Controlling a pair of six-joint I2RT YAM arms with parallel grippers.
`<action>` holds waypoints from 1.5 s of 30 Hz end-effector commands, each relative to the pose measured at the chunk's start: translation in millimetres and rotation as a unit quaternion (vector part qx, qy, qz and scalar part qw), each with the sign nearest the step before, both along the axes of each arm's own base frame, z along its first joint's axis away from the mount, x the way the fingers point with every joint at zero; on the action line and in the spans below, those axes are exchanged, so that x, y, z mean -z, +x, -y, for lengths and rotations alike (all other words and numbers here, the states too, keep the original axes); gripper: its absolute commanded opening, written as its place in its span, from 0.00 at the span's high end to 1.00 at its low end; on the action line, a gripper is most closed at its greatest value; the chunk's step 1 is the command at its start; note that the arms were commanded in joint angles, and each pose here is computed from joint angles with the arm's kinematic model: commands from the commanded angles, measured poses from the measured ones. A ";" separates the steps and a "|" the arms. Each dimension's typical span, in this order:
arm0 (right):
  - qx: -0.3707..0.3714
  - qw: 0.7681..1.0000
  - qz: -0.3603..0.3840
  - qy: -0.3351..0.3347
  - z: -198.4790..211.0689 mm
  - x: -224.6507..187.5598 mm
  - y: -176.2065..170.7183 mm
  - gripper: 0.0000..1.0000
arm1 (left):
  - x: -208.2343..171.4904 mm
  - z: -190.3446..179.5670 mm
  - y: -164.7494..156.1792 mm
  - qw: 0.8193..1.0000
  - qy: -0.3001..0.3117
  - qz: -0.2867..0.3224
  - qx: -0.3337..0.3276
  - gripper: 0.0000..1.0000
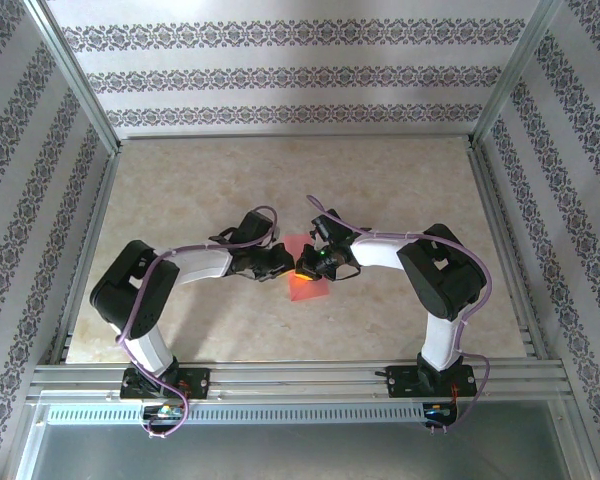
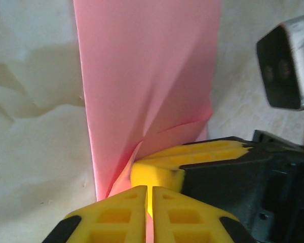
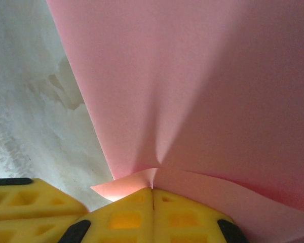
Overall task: Fold a paper plane with a square sheet of paper (pick it up from the middle)
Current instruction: Fold the triangle a second time at the center of the table.
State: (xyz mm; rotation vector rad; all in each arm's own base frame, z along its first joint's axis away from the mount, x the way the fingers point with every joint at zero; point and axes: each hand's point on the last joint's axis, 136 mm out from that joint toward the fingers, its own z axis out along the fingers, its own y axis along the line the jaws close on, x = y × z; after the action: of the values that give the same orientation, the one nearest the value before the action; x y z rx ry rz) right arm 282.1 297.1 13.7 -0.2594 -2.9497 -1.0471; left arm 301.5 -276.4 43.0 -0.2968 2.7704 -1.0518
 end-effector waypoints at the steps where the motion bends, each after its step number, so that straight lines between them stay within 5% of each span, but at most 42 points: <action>1: 0.004 0.996 -0.037 -0.076 24.1 33.6 -18.9 0.95 | 5.3 3.0 0.7 1.000 0.027 0.002 0.012 0.91; 20: 0.001 0.998 -0.023 -0.050 16.6 21.2 -13.1 0.96 | 24.9 -9.5 3.3 0.997 0.077 -0.011 -0.002 1.00; 31: 0.002 0.998 0.050 0.029 2.0 -39.0 9.0 0.93 | 29.0 -6.9 0.7 0.997 0.074 -0.021 0.007 1.00; 45: 0.024 0.998 0.041 -0.035 36.2 -10.0 5.4 0.92 | 19.0 1.9 1.9 0.999 0.048 -0.009 0.022 0.99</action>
State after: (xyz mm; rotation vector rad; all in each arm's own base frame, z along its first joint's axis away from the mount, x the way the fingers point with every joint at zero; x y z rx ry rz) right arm 290.6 271.3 39.0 -0.2921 -3.0484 -1.0764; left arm 306.3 -270.0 20.7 -0.2996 2.8393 -0.9064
